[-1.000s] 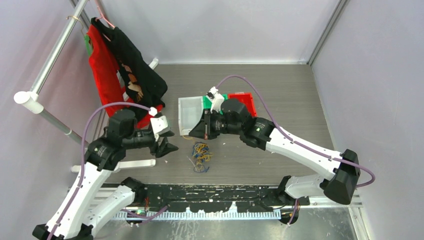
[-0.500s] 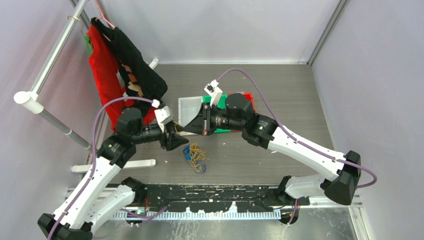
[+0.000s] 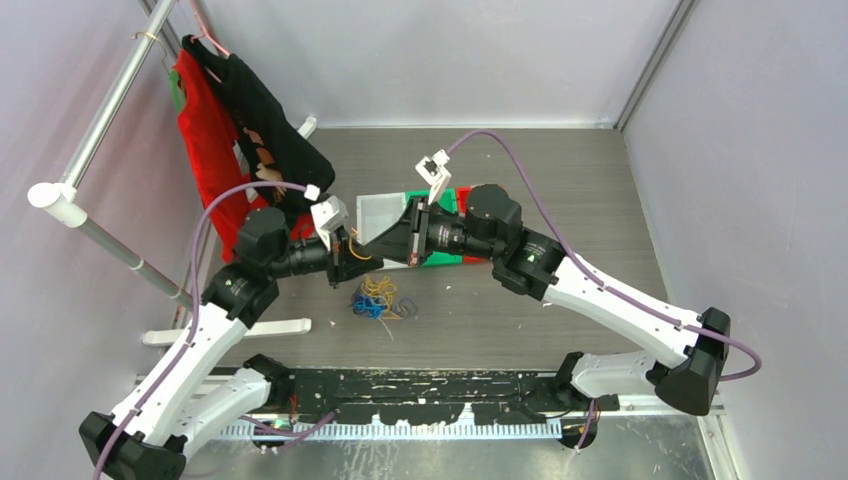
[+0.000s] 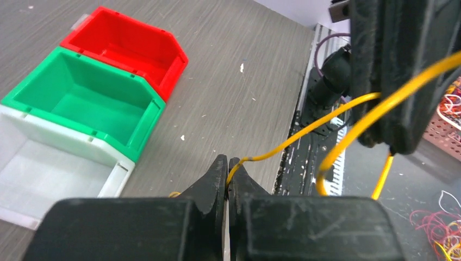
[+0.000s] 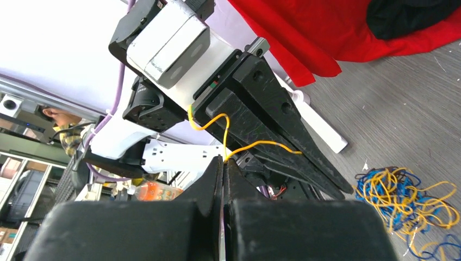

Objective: Untangle the cables
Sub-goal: Untie the cable.

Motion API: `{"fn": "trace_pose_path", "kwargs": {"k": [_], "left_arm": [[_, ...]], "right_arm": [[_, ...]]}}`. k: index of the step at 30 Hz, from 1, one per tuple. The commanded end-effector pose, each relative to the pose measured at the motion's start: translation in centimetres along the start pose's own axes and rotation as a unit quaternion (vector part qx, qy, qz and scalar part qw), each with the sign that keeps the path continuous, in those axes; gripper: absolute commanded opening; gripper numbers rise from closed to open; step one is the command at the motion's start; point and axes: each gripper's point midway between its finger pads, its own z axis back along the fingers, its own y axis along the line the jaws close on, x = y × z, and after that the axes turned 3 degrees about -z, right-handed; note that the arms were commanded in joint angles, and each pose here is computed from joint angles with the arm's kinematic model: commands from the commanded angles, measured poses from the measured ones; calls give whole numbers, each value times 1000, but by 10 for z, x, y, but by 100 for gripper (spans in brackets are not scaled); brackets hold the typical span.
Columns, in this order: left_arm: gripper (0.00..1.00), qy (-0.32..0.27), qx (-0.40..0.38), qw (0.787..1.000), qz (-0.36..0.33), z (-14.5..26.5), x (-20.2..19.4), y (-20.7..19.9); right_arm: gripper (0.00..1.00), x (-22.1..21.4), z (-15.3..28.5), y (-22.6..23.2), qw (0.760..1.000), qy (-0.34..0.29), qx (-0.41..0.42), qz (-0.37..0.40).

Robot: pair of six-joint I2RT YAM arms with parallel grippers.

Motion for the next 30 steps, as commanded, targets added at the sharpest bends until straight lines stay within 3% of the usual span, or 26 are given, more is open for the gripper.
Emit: {"fn": "trace_pose_path", "kwargs": {"k": [1, 3, 8, 12, 19, 30], "left_arm": [[0, -31, -55, 998, -26, 2, 36, -22], [0, -23, -79, 996, -19, 3, 41, -30], [0, -33, -92, 995, -36, 7, 56, -38], [0, -42, -89, 993, -65, 11, 70, -40], [0, -48, -114, 989, -80, 19, 91, -55], [0, -45, -160, 984, -58, 24, 104, -72]], "right_arm": [[1, 21, 12, 33, 998, -39, 49, 24], [4, 16, 13, 26, 998, -31, 40, 29], [50, -6, 25, 2, 997, 4, 7, 73], [68, -10, 50, -19, 994, -11, -38, 105], [75, -12, 72, -36, 982, -36, -60, 174], [72, 2, 29, -14, 975, -51, 33, 213]]}}
